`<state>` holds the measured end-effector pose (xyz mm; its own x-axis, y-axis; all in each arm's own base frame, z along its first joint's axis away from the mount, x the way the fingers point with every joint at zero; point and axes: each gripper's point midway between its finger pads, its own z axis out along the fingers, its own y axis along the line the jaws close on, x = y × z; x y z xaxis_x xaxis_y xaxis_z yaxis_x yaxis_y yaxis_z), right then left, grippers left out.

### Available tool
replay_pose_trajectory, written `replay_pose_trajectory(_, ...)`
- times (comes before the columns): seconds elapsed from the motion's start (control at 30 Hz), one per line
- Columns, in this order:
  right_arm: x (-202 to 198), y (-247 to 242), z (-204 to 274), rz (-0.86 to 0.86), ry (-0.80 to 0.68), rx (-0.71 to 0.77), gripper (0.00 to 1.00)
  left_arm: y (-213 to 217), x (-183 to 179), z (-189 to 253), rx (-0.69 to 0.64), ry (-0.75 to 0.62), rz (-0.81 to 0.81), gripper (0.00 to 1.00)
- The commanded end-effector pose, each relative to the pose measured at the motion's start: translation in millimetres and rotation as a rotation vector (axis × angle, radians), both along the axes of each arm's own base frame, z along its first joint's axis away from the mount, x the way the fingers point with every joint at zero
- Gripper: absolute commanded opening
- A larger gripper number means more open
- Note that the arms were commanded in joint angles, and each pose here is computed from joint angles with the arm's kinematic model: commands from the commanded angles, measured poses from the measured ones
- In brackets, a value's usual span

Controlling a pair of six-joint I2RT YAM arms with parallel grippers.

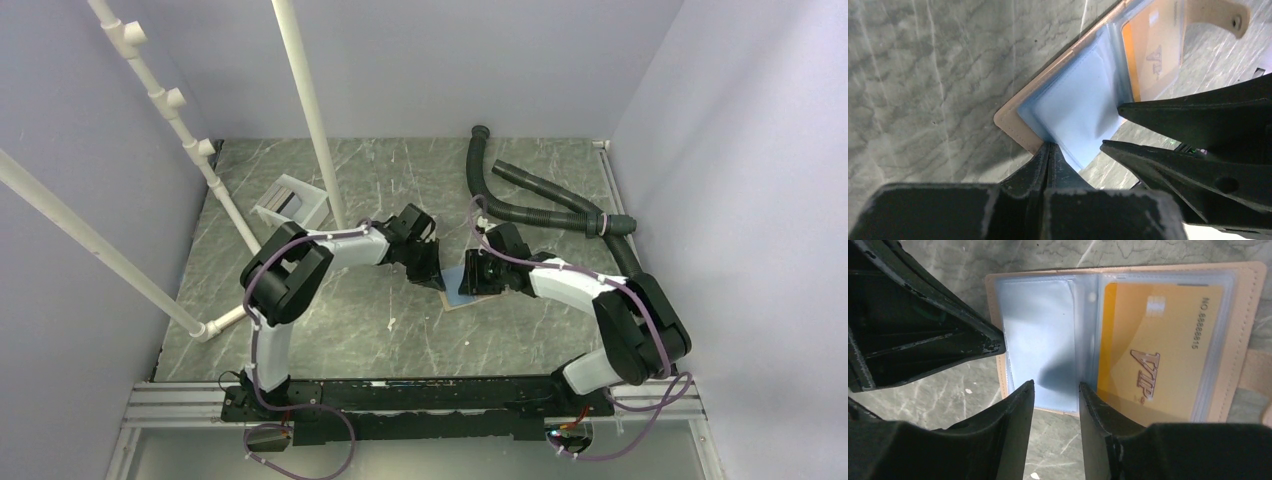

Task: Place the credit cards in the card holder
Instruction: Open the card holder at the center of the board.

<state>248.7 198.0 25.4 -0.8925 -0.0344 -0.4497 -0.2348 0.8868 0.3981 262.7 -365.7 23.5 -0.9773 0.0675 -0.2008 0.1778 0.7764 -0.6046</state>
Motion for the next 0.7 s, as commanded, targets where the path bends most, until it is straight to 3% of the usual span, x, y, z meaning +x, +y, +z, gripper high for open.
replay_pose_trajectory(0.0,0.5,25.8,14.8,-0.001,-0.006,0.183,0.4,10.6,10.9,-32.1,0.139,-0.028,-0.009,0.01)
replay_pose_trajectory(0.1,1.9,22.7,23.4,-0.03,-0.02,0.217,0.48,6.5,23.5,-32.9,0.162,-0.06,-0.028,0.0)
replay_pose_trajectory(0.23,19.2,-9.9,36.3,-0.11,-0.114,0.092,0.66,7.3,39.3,-9.5,0.2,-0.139,-0.043,0.08)
replay_pose_trajectory(0.37,29.7,-32.2,58.1,-0.126,-0.219,-0.02,0.78,14.8,23.9,37.6,0.129,-0.205,-0.08,0.37)
replay_pose_trajectory(0.5,35.1,-33.4,75.2,-0.116,-0.283,-0.014,0.81,18.9,-31.4,86.6,-0.068,-0.253,-0.234,0.67)
replay_pose_trajectory(0.6,37.5,-27.8,79.2,-0.094,-0.297,0.014,0.82,37.4,-73.1,122.2,-0.181,-0.314,-0.324,0.81)
replay_pose_trajectory(0.67,38.4,-24.8,79.1,-0.082,-0.299,0.027,0.82,56.5,-93.8,137.4,-0.195,-0.337,-0.343,0.83)
